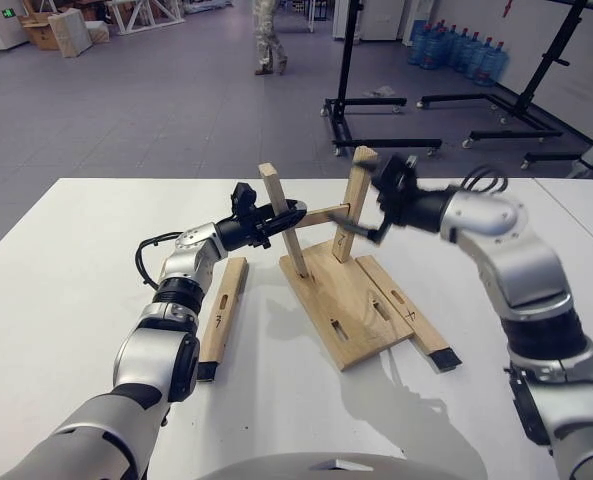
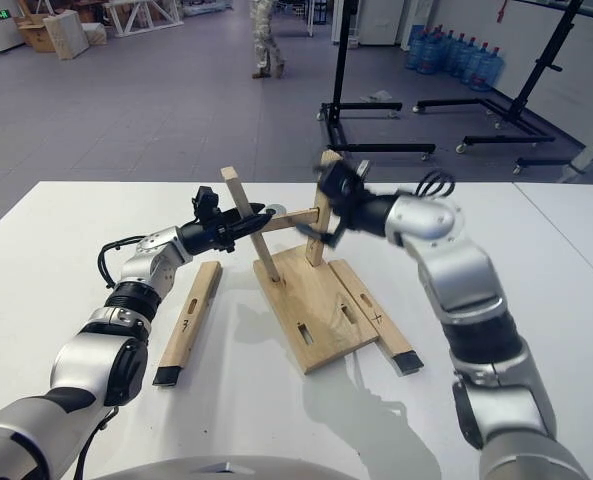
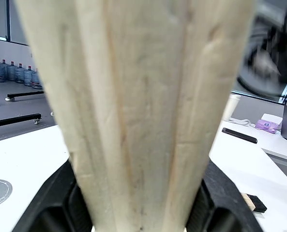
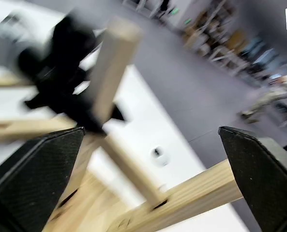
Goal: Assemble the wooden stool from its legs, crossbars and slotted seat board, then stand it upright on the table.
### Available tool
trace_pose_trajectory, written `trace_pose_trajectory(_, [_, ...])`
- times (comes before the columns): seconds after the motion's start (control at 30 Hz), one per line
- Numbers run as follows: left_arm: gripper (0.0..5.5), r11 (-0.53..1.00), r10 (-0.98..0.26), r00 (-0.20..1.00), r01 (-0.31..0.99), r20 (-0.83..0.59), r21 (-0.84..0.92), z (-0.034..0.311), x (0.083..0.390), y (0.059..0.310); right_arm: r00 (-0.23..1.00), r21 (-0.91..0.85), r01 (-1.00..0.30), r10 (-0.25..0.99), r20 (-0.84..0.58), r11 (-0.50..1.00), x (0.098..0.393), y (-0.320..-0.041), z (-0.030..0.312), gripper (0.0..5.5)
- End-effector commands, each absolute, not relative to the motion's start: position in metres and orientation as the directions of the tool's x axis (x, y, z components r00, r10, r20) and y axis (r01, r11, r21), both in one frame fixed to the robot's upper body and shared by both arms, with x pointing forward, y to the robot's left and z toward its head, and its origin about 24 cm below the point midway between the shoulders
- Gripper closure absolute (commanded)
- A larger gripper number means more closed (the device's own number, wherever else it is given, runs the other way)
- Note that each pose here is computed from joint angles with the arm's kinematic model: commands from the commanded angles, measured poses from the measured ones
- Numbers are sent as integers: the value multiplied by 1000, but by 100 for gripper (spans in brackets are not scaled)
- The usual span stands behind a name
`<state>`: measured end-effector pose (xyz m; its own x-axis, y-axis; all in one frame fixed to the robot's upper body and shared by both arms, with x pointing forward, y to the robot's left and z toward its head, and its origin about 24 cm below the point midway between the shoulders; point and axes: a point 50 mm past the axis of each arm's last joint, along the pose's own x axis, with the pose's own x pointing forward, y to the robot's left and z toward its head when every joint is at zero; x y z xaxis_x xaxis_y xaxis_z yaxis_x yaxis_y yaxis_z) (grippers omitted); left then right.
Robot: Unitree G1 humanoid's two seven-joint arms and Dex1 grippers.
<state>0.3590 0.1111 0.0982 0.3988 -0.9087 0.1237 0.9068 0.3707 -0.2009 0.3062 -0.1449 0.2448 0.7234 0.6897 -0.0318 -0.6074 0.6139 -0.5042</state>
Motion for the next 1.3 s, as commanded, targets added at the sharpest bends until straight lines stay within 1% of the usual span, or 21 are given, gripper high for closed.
trace_pose_trajectory(0.03, [349, 389, -912, 409, 893, 43, -228, 83, 356, 111, 767, -593, -454, 630, 118, 665, 318, -129, 270, 41])
trace_pose_trajectory(0.1, [349, 388, -912, 407, 894, 43, -224, 84, 356, 110, 774, -636, -415, 620, 129, 650, 323, -116, 266, 41])
trace_pose_trajectory(0.23, [349, 379, -918, 394, 901, 32, -211, 84, 356, 106, 801, -754, -338, 593, 85, 564, 336, -100, 248, 41])
trace_pose_trajectory(0.37, [349, 368, -924, 382, 907, 32, -207, 85, 355, 103, 826, -813, -288, 561, 57, 506, 348, -96, 235, 41])
trace_pose_trajectory(0.53, [349, 363, -925, 378, 908, 33, -210, 84, 354, 101, 836, -827, -276, 547, 45, 490, 356, -97, 231, 41])
trace_pose_trajectory(0.6, [349, 363, -925, 377, 908, 32, -212, 83, 353, 101, 841, -832, -292, 540, 11, 472, 357, -97, 220, 41])
trace_pose_trajectory(0.67, [349, 361, -926, 376, 908, 33, -213, 83, 353, 101, 842, -840, -328, 538, -51, 433, 357, -98, 197, 41])
trace_pose_trajectory(0.73, [349, 358, -927, 372, 909, 33, -213, 82, 352, 100, 843, -841, -375, 521, -134, 390, 354, -102, 166, 41])
trace_pose_trajectory(0.8, [349, 358, -927, 373, 909, 33, -213, 82, 352, 100, 833, -832, -443, 496, -244, 335, 348, -108, 125, 41])
trace_pose_trajectory(0.87, [349, 358, -927, 373, 909, 32, -214, 81, 352, 99, 804, -802, -530, 466, -370, 277, 335, -114, 77, 41])
trace_pose_trajectory(0.93, [349, 357, -928, 371, 909, 28, -214, 80, 351, 98, 771, -767, -593, 447, -454, 245, 322, -119, 44, 41])
trace_pose_trajectory(0.97, [349, 356, -929, 370, 910, 26, -214, 79, 351, 97, 758, -749, -615, 445, -476, 246, 317, -119, 33, 41])
trace_pose_trajectory(1.03, [349, 351, -932, 363, 911, 19, -215, 78, 350, 95, 746, -727, -636, 447, -493, 261, 312, -118, 23, 41])
trace_pose_trajectory(1.2, [349, 335, -936, 351, 910, 23, -245, 75, 347, 92, 745, -714, -642, 447, -495, 279, 308, -119, 17, 41])
trace_pose_trajectory(1.3, [349, 392, -918, 394, 890, -37, -232, 69, 348, 93, 741, -705, -650, 440, -506, 284, 302, -122, 10, 41])
